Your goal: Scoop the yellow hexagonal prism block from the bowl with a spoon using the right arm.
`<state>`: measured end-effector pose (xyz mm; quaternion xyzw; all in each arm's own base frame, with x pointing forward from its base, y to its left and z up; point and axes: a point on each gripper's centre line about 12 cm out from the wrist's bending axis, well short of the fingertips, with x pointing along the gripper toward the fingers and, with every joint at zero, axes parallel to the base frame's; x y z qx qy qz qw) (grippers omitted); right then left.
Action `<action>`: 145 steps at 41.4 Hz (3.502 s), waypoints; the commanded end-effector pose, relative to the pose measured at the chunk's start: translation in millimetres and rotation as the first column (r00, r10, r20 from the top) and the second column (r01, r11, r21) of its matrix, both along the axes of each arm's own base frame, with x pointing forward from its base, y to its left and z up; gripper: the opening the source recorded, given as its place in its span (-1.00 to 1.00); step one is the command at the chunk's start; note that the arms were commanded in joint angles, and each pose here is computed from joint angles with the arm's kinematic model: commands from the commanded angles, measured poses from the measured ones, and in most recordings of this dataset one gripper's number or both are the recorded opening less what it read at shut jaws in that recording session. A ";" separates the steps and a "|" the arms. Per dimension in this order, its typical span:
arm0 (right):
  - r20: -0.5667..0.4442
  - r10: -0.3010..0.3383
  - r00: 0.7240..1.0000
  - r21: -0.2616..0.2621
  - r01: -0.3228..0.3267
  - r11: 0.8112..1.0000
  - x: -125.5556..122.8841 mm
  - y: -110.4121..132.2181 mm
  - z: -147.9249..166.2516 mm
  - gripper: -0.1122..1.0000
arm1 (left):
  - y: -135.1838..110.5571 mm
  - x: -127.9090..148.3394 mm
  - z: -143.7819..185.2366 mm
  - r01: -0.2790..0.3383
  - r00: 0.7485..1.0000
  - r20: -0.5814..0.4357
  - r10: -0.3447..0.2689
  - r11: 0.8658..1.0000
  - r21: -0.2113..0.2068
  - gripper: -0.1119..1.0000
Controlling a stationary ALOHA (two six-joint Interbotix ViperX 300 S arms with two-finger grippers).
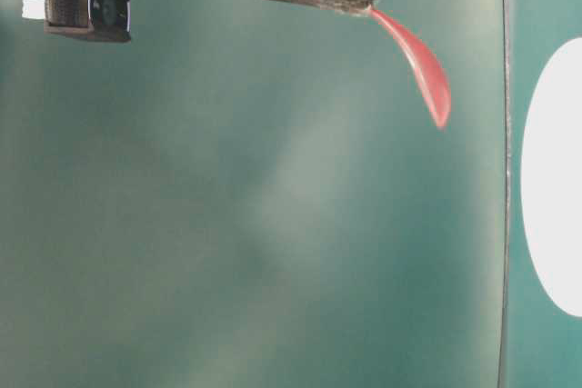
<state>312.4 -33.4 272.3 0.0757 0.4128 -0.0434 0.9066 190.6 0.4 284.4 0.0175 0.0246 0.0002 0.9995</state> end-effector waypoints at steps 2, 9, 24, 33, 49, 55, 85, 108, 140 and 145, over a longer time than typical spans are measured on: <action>0.034 -0.008 0.999 0.007 0.008 1.000 -0.1 0.8 10.7 -0.35 | -0.1 2.4 12.4 0.001 0.999 0.035 -0.001 1.000 0.005 -0.68; 0.006 -0.039 0.999 0.049 0.039 0.998 2.7 1.4 6.1 -0.35 | -0.1 2.4 12.4 0.001 0.999 0.035 -0.001 1.000 0.005 -0.68; -0.144 -0.050 0.988 0.097 0.065 0.993 15.5 2.0 -6.9 -0.35 | -0.1 2.4 13.0 0.001 0.999 0.037 -0.001 1.000 0.005 -0.68; -0.245 -0.030 0.969 0.123 0.062 0.990 27.4 3.3 -11.2 -0.35 | -0.1 2.4 12.4 0.001 0.999 0.035 -0.001 1.000 0.005 -0.68; -0.330 -0.002 0.944 0.178 0.064 0.982 48.7 6.2 -10.9 -0.35 | -0.1 2.1 12.7 0.001 0.999 0.037 -0.001 1.000 0.005 -0.68; -0.349 0.002 0.937 0.184 0.067 0.981 52.6 6.3 -16.0 -0.35 | -0.1 2.4 12.4 0.001 0.999 0.035 -0.001 1.000 0.006 -0.68; -0.419 0.023 0.908 0.213 0.073 0.974 64.7 11.0 -48.2 -0.35 | -0.1 2.4 12.4 0.001 0.999 0.035 -0.001 1.000 0.008 -0.68; -0.414 0.017 0.910 0.207 0.076 0.975 78.5 9.1 -64.4 -0.35 | -0.1 3.6 10.3 0.002 1.000 0.026 -0.004 0.999 0.052 -0.68; -0.302 0.013 0.953 0.170 0.040 0.985 105.8 5.3 -79.3 -0.35 | -0.1 2.9 11.8 0.002 0.999 0.032 -0.004 0.999 0.054 -0.68; -0.272 0.004 0.962 0.164 0.043 0.985 110.2 4.6 -80.5 -0.35 | -0.1 2.6 12.1 0.002 0.999 0.034 -0.004 0.999 0.054 -0.68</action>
